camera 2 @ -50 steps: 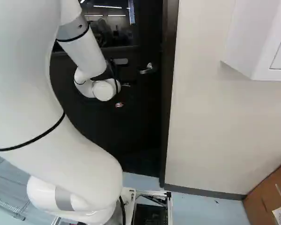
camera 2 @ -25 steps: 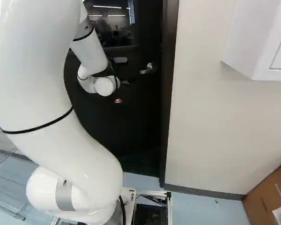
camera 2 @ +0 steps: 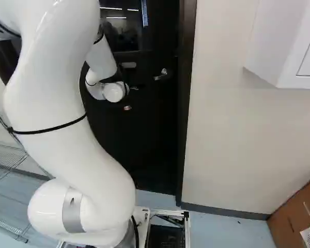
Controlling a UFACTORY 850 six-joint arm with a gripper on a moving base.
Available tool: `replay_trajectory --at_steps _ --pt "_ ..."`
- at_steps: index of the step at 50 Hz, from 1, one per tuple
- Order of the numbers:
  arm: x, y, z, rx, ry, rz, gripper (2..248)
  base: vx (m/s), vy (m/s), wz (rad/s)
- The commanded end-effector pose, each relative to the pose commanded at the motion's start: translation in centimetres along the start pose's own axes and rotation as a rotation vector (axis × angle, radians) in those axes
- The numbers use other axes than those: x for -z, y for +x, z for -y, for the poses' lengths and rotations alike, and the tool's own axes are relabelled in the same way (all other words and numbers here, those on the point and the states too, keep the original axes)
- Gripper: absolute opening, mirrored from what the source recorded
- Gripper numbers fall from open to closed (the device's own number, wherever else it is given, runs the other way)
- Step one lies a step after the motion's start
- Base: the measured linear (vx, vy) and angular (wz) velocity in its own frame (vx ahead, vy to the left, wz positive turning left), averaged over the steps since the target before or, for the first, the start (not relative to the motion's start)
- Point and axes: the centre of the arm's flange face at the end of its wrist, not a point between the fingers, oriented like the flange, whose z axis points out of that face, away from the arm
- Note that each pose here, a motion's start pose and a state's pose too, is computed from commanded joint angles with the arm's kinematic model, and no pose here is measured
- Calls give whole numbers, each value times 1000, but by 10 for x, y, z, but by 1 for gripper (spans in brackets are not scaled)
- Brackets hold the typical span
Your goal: Open the door and move inside
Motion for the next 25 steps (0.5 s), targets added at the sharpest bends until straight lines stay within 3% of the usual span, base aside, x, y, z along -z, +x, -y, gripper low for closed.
replay_trajectory --at_steps 25 --pt "-38 5 27 -52 -5 -12 247 0 0 0"
